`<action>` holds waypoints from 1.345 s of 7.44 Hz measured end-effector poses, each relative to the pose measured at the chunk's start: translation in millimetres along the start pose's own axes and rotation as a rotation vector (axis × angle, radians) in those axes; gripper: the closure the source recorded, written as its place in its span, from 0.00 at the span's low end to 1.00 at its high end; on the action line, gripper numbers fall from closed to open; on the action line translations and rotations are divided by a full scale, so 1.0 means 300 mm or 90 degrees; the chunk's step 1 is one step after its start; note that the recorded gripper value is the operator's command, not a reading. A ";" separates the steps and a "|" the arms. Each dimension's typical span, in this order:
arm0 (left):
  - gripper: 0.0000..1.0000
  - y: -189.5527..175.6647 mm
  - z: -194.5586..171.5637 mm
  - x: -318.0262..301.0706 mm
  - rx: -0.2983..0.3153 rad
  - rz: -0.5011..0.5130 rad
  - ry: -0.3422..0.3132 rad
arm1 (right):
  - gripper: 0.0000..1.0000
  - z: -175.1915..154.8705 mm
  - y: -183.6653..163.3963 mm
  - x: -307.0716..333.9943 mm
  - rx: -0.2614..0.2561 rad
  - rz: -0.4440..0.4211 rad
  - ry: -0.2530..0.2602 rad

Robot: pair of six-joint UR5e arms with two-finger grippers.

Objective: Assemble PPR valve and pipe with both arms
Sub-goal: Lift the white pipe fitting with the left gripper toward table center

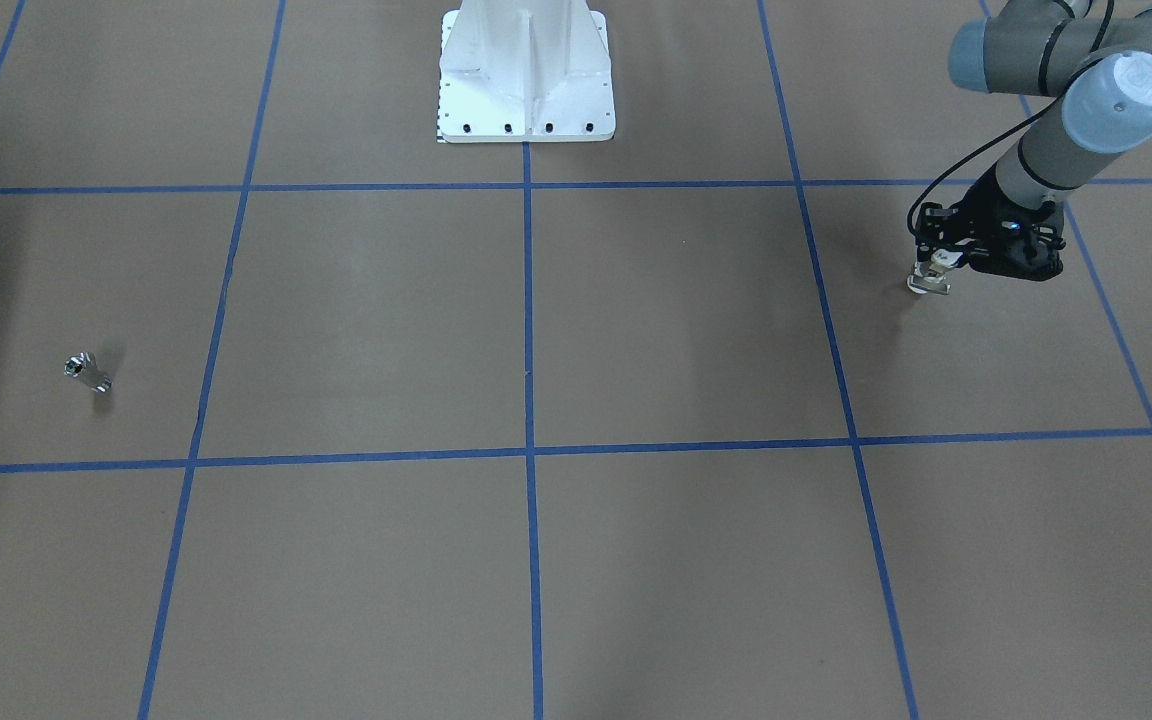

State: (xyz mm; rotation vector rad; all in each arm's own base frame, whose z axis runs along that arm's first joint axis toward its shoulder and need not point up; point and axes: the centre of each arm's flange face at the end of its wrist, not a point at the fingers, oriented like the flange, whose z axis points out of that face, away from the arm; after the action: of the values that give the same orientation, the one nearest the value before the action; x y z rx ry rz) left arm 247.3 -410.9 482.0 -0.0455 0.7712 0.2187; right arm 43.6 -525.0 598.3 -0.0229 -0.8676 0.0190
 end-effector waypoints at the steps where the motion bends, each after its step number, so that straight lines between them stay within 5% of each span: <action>1: 1.00 -0.020 -0.084 0.077 -0.007 -0.013 -0.009 | 0.00 0.000 0.000 -0.001 0.000 0.000 -0.001; 5: 1.00 -0.442 -0.396 0.739 -0.007 -0.114 -0.003 | 0.00 -0.013 -0.013 -0.016 0.005 -0.005 -0.001; 7: 1.00 -0.649 -0.342 1.095 -0.005 -0.160 0.031 | 0.00 -0.017 -0.011 -0.022 0.006 -0.006 -0.002; 10: 1.00 -0.791 -0.188 1.398 -0.002 -0.193 0.081 | 0.00 -0.014 -0.002 -0.017 0.005 -0.005 -0.001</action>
State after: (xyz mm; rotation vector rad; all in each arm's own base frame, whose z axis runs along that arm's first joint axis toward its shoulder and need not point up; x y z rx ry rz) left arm 550.8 -574.1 140.5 -0.1794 0.8801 -0.0711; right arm 43.5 -525.7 591.9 -0.0115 -0.8695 0.0152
